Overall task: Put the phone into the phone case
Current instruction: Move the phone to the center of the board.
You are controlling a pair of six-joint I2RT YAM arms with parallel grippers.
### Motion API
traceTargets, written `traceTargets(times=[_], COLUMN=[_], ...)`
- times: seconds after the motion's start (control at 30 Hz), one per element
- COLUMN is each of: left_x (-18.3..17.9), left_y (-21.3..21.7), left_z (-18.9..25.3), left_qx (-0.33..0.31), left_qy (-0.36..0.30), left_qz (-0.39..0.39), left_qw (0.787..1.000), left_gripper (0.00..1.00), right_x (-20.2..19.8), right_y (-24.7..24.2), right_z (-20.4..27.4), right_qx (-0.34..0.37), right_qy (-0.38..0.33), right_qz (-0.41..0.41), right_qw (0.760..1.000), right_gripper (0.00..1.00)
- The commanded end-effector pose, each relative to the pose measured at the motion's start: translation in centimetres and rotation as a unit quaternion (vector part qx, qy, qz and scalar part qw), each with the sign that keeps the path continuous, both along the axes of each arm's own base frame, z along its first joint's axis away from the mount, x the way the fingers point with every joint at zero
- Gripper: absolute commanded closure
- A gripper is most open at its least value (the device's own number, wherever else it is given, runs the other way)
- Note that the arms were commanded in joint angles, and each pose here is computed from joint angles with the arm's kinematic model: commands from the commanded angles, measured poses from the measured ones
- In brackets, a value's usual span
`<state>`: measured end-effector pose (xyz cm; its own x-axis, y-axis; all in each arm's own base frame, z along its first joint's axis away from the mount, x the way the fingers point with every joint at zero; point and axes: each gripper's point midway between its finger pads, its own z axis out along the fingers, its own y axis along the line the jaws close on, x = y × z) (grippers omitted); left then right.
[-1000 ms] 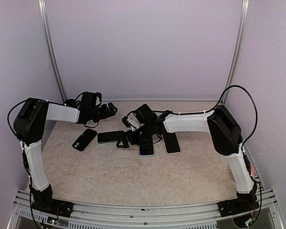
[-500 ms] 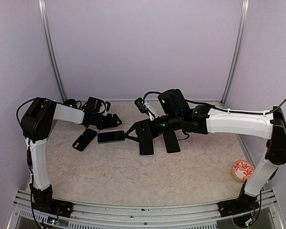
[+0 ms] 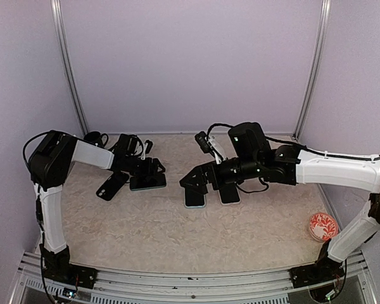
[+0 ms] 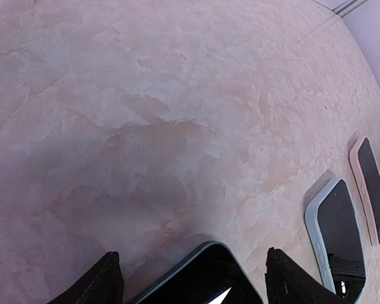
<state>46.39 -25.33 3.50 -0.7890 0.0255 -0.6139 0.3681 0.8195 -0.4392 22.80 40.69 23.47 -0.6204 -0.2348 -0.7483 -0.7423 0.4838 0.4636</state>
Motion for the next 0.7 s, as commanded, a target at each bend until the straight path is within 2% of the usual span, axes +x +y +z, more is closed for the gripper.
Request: traceTargets(times=[0.0, 0.27, 0.47, 0.57, 0.67], left_x=[-4.6, -8.4, -11.0, -10.9, -9.2], left_y=[0.4, 0.1, -1.9, -2.7, -1.8], left_z=[-3.4, -2.8, -1.5, -1.3, -1.7], left_qx=[0.014, 0.015, -0.021, -0.018, 0.008], left_qy=[0.081, 0.079, 0.068, 0.058, 0.051], left_qz=[-0.011, 0.004, -0.027, -0.032, -0.003], left_qw=[0.997, 0.997, 0.997, 0.998, 0.999], left_gripper=[0.25, 0.26, 0.26, 0.25, 0.23], right_x=[-0.3, -0.6, -0.7, -0.8, -0.9], right_y=[-0.8, -1.5, -1.8, -1.9, -2.1], right_z=[0.9, 1.8, 1.9, 2.0, 1.7], right_qx=[0.012, 0.018, 0.019, 0.021, 0.017], right_qy=[-0.003, -0.014, -0.020, -0.022, -0.021], right_qz=[-0.009, -0.011, -0.010, -0.009, -0.011], right_qw=[1.000, 1.000, 1.000, 0.999, 1.000], right_gripper=[0.01, 0.00, 0.01, 0.00, 0.01])
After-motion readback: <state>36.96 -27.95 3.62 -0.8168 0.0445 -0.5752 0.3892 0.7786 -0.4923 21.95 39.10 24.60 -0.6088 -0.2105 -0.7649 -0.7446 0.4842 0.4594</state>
